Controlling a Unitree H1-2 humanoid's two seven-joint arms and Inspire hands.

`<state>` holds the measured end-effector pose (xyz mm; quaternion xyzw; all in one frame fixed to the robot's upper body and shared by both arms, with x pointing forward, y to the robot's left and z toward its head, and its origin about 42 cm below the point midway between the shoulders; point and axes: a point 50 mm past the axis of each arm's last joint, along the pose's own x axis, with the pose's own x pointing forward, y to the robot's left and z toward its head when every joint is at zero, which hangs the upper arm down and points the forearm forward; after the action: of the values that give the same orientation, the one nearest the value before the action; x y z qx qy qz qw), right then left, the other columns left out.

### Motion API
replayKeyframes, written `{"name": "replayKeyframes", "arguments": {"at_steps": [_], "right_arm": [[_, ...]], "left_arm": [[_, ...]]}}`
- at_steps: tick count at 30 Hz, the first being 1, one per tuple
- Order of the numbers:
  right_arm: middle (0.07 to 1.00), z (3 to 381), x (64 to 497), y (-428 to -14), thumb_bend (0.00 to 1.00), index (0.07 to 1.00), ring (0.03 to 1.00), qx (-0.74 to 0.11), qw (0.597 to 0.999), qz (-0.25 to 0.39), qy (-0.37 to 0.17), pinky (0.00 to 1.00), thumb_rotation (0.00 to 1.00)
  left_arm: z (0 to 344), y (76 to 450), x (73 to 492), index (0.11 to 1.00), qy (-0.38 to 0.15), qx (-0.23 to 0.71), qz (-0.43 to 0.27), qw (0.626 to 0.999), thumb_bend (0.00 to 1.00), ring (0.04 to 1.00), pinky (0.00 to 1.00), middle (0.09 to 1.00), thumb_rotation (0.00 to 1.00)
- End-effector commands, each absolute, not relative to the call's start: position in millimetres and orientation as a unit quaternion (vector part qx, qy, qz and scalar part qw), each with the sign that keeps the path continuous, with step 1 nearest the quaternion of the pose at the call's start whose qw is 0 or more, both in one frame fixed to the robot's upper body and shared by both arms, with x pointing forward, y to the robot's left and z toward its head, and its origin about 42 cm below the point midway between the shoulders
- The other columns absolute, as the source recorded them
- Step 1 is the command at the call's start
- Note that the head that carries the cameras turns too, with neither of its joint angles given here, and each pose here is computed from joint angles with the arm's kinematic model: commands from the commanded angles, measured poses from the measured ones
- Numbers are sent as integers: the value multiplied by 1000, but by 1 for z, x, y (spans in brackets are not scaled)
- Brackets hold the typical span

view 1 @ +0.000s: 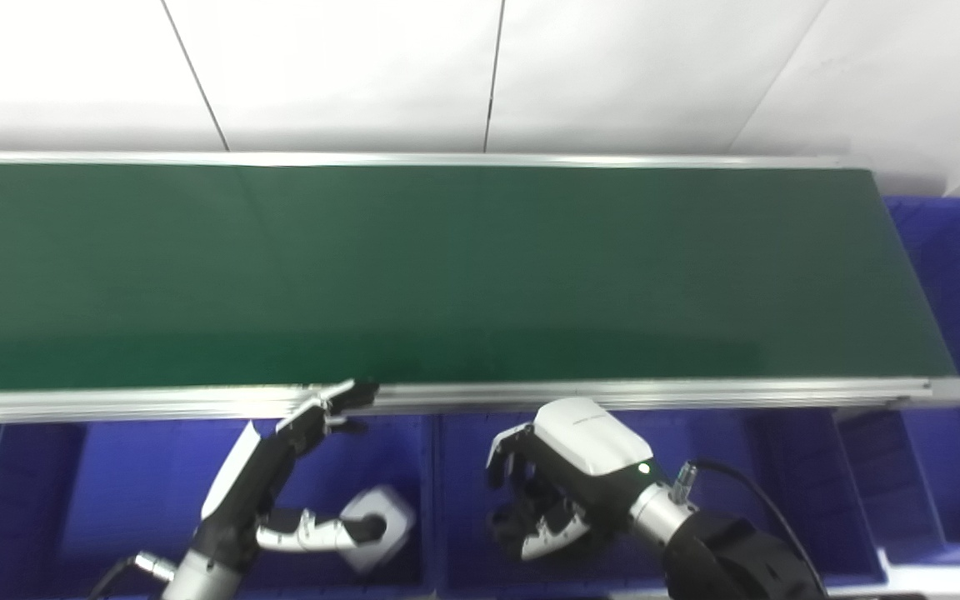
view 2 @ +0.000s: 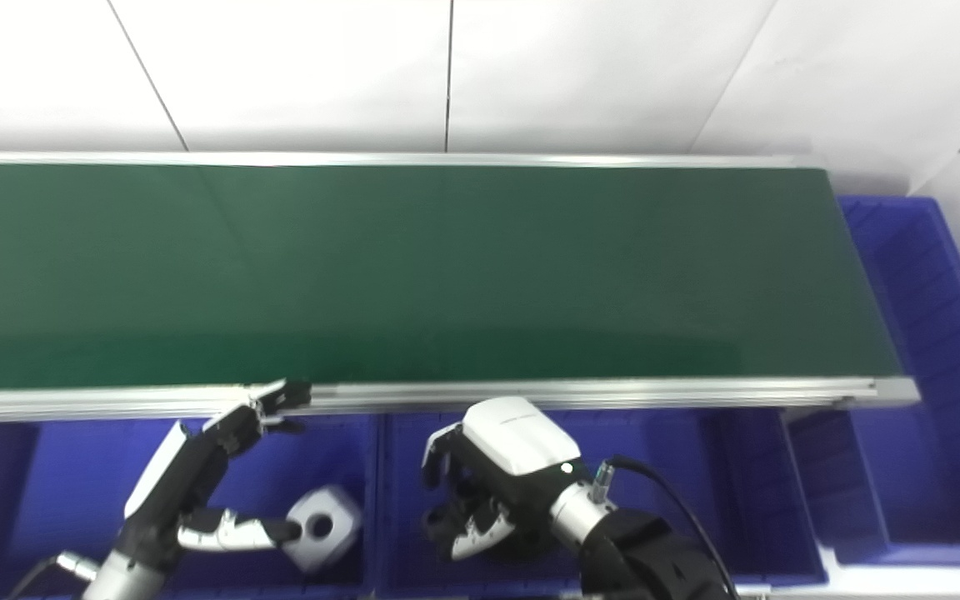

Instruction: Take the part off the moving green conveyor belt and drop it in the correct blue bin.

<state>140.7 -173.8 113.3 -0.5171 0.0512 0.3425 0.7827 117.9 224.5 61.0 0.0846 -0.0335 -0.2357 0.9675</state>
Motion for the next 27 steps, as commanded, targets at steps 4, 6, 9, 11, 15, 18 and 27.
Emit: {"name": "replayKeyframes", "arguments": {"at_steps": [4,6,9,11,15,18,27], "right_arm": [[457,93,144,-174,507,550,341,-526,789,316,31,266,0],[458,82,145,-175,506,553,341,-525,790,313,40,265,0],[452,65,148,-177,507,547,353,-531,789,304,56,258,0],[451,60,149,-175,506,553,351,-527,793,299,65,244,0],[511,57,148,-174,517,498,556,-525,795,294,73,435,0],[782,69,142,-173,621,743,756,-512,801,299,84,660,341],[861,99,115,-170,722,870,833,-452,848,276,31,719,572]], "left_arm": [[76,226,118,822,-68,69,-241,966,791,839,713,884,417],[77,226,118,824,-69,67,-243,965,787,840,713,884,413],[79,227,118,828,-72,69,-245,964,781,838,701,889,412],[79,228,118,829,-73,68,-246,964,786,839,700,891,415],[80,228,118,829,-74,72,-246,964,794,839,721,886,421],[80,229,117,833,-74,73,-246,964,796,836,732,881,425],[78,231,116,827,-69,64,-247,964,790,839,719,885,403]]}}
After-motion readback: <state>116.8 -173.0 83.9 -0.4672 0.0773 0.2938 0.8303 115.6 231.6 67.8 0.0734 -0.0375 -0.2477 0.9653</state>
